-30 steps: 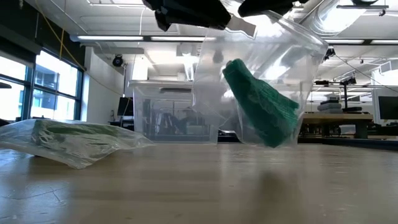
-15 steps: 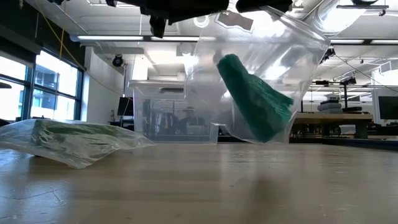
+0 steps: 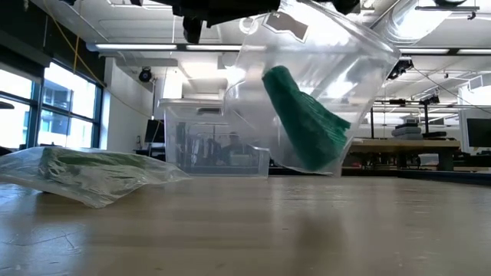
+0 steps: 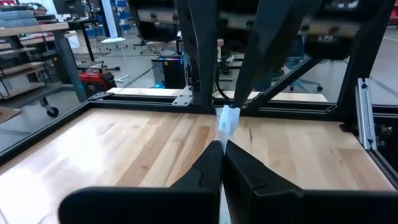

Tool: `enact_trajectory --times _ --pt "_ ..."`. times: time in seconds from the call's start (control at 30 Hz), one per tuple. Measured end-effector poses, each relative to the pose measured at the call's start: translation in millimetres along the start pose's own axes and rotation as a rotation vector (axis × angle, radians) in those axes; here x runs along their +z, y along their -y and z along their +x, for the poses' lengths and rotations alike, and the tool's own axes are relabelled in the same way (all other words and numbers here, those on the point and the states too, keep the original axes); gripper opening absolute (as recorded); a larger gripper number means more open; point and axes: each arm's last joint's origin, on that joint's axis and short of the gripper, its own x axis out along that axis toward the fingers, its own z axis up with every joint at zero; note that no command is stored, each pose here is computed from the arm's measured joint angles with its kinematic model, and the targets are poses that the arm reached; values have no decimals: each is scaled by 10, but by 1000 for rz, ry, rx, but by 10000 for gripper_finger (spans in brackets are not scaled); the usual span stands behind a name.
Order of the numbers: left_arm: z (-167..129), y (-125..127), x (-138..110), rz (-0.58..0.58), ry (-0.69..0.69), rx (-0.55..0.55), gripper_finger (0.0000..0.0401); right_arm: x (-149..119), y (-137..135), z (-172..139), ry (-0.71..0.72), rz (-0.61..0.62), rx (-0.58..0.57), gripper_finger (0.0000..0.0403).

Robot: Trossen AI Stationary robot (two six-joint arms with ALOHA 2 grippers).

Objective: Roll bandage
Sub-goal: Close the zip bag

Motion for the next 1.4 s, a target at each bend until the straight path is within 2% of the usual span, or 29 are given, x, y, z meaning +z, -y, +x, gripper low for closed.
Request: enact_trajectory --times 0.1,0.17,0.37,0.67,0.97,1.17,1.4 --pt "2 -2 -2 -7 -2 1 0 37 -1 -10 33 14 7 88" --pt "2 -2 -7 -12 -6 1 0 59 -17 14 61 15 10 82" --pt "12 6 -12 -11 -32 1 0 109 -48 64 126 -9 18 7" --pt "89 72 134 46 -102 2 0 65 -62 148 96 27 65 3" --pt "109 93 161 55 -134 -3 0 26 -105 293 102 -8 51 1" --pt "112 92 175 1 -132 1 0 107 -115 147 161 -54 1 0" --pt "120 79 172 -80 -136 10 0 90 -165 -70 126 -65 -37 0"
